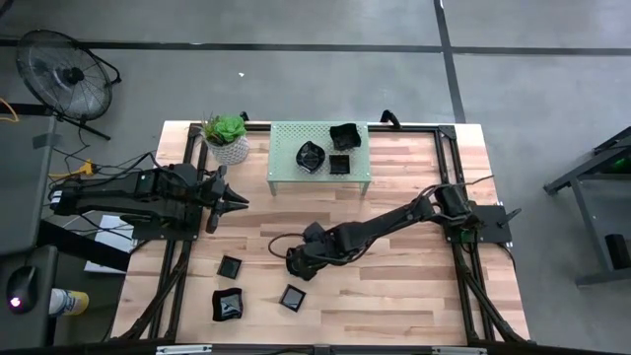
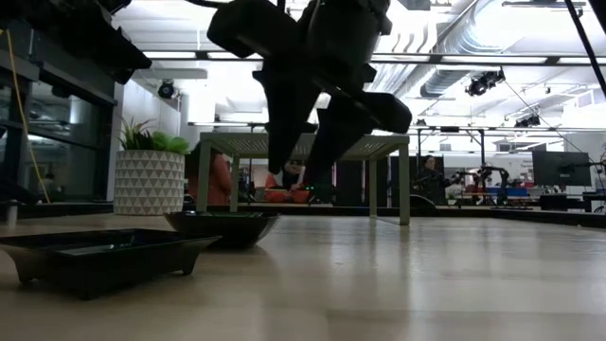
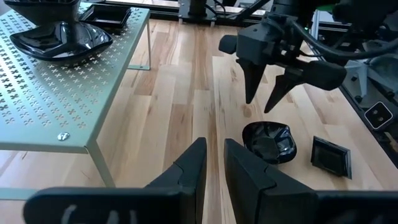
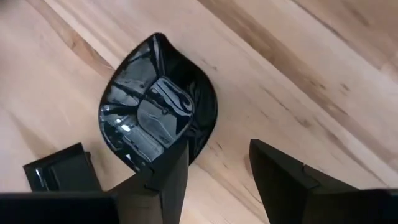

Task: Pick & Place Mini shaped plates
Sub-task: Stack the leaf shaped plate on top of the leaf shaped plate on the shelf

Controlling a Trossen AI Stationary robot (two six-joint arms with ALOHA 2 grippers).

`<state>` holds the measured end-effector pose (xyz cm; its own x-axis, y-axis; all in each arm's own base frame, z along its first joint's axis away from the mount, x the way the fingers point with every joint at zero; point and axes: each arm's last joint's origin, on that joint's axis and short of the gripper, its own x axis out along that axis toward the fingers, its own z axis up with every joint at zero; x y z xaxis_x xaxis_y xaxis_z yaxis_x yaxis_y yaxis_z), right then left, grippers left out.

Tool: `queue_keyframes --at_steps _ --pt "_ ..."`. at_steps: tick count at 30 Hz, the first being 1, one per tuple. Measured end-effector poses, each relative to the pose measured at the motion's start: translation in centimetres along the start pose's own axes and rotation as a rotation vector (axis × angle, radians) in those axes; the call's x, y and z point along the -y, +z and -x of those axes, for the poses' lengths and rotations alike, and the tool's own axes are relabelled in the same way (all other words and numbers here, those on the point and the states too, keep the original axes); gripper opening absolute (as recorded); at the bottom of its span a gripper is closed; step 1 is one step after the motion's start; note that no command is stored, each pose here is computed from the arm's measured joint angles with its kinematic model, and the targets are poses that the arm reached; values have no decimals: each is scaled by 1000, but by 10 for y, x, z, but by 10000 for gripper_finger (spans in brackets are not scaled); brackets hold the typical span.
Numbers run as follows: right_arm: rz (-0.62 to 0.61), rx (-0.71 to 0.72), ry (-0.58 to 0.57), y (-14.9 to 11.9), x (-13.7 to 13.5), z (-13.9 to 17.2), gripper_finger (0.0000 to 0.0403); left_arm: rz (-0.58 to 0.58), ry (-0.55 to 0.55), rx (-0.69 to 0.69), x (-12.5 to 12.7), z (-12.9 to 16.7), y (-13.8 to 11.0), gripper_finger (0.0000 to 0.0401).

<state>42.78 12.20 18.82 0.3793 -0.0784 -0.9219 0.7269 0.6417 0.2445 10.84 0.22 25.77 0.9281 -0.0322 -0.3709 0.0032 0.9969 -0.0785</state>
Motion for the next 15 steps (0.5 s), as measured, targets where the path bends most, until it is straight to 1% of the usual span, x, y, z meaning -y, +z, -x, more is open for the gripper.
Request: queue_keyframes --at_steps 7,15 --pt "13 28 84 3 -8 1 166 0 0 -1 0 0 0 53" --pt "45 -8 17 1 -1 0 165 4 0 -6 0 0 -1 53"
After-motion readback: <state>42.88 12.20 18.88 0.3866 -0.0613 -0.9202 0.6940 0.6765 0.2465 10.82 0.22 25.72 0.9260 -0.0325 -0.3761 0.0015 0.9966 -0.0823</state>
